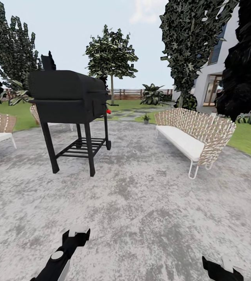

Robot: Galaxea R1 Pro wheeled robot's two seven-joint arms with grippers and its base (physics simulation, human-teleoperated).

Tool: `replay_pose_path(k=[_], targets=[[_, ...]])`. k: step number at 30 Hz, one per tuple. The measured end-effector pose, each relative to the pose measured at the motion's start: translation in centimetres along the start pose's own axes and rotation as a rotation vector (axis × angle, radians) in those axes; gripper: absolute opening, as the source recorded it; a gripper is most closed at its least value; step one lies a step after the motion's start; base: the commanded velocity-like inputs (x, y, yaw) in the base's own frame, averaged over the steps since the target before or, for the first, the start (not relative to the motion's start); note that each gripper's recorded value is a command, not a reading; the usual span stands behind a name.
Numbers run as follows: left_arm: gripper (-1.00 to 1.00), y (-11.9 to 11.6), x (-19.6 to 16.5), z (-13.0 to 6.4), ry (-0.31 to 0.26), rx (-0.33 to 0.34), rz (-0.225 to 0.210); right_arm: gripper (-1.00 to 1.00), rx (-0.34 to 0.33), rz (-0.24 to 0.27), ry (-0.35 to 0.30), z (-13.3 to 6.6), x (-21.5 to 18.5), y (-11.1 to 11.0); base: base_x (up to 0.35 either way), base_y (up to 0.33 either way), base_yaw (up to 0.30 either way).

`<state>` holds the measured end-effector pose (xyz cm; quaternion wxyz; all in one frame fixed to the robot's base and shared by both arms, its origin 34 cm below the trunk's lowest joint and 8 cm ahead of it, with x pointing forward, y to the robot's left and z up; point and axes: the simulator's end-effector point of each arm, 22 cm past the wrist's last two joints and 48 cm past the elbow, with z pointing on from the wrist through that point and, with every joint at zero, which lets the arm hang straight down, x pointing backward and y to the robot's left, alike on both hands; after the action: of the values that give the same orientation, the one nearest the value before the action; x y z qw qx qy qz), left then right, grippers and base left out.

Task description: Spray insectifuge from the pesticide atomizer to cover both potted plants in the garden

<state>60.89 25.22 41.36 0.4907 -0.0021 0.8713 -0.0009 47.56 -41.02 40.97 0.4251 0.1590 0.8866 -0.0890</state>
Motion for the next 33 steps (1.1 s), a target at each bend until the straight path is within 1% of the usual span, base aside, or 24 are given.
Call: replay_pose_path(k=[4, 6, 7, 9, 10, 11, 13, 16, 26, 33], targets=[[1.00, 0.0, 0.3, 0.0, 0.016, -0.001, -0.001, 1.00, 0.001, 0.005, 0.007, 0.0, 0.1, -0.2, 0.332, 0.000, -0.001], [1.00, 0.0, 0.4, 0.0, 0.024, -0.001, -0.002, 1.00, 0.001, 0.008, 0.055, 0.0, 1.1, -0.3, 0.335, 0.000, 0.000], [1.00, 0.0, 0.4, 0.0, 0.031, 0.000, -0.002, 1.00, 0.001, 0.009, 0.100, -0.1, 2.1, -0.2, 0.336, 0.000, 0.000], [1.00, -0.2, 0.6, 0.0, 0.050, 0.003, -0.002, 1.00, -0.001, 0.010, 0.223, -0.5, 4.8, -0.1, 0.337, 0.000, 0.000], [1.00, -0.2, 0.7, 0.0, 0.055, 0.003, -0.002, 1.00, -0.002, 0.010, 0.267, -0.8, 5.7, -0.1, 0.337, 0.000, 0.000], [1.00, -0.2, 0.7, -0.1, 0.058, 0.004, -0.002, 1.00, -0.002, 0.009, 0.296, -1.0, 6.3, 0.0, 0.337, 0.000, 0.000], [1.00, -0.2, 0.8, -0.1, 0.062, 0.004, -0.002, 1.00, -0.001, 0.005, 0.326, -1.2, 7.0, 0.0, 0.337, 0.000, 0.000], [1.00, -0.3, 0.8, -0.1, 0.064, 0.005, -0.002, 1.00, 0.001, 0.001, 0.340, -1.3, 7.3, -0.2, 0.337, 0.000, 0.000], [1.00, -0.2, 0.8, -0.1, 0.064, 0.004, -0.001, 1.00, 0.007, -0.009, 0.343, -1.3, 7.3, -0.3, 0.337, -0.001, 0.000], [1.00, -0.2, 0.8, -0.1, 0.064, 0.004, -0.001, 1.00, 0.005, -0.009, 0.344, -1.3, 7.4, -0.1, 0.337, -0.080, 0.000]])
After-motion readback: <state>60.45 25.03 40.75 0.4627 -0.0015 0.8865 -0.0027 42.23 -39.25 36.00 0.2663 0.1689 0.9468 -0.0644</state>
